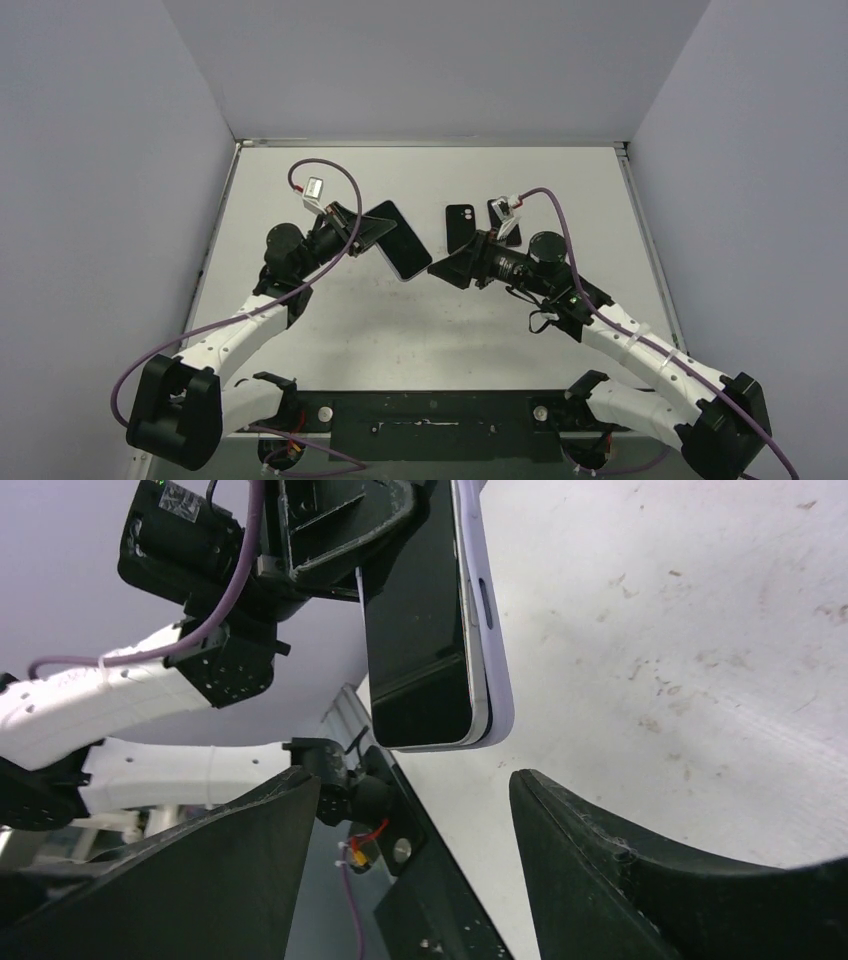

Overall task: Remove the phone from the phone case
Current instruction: Remove the phone case from the phone.

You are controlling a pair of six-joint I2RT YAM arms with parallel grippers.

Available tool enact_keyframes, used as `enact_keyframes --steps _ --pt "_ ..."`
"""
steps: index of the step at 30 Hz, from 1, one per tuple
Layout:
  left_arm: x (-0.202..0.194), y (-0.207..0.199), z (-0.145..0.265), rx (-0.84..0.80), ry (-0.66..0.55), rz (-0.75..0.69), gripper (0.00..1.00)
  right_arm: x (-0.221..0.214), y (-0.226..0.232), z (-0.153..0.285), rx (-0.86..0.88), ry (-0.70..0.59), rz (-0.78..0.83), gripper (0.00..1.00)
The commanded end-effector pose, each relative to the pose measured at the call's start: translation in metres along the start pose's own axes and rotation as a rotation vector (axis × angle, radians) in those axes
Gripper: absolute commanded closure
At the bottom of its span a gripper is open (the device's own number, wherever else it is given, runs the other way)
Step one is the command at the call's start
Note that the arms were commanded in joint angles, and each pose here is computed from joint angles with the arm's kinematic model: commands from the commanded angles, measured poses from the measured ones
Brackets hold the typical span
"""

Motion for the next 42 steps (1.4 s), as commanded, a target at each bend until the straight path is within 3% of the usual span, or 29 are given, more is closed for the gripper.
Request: enact_keyframes --steps 1,12,25,42 --pt "0.026 -0.041 0.006 -0.131 -0.116 -0.046 1.0 0.012 0.027 -0.008 0.123 -0.031 -0.102 0.32" --pt "0.029 -0.046 0.009 -0.143 -0.131 -0.044 1.0 0.017 0.035 -0.015 0.15 -0.013 -0.125 0.43" --pt "0.028 -0.046 0.009 -0.141 -0.13 -0.046 1.0 0.024 0.046 -0.015 0.174 -0.023 -0.116 0.45" --pt "0.022 -0.076 0.014 -0.272 -0.116 0.016 1.0 0.025 0.04 -0.019 0.178 -0.045 -0.138 0.46"
Point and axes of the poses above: each gripper's point midway between its finger pads, its own z axis back along the fingers, its own y axis along the line the jaws close on, x = y × z, the point moved 1 cm from there along z, back along the fingers, and after that the axes turned 11 degrees about -z, right-handed, at the moved point
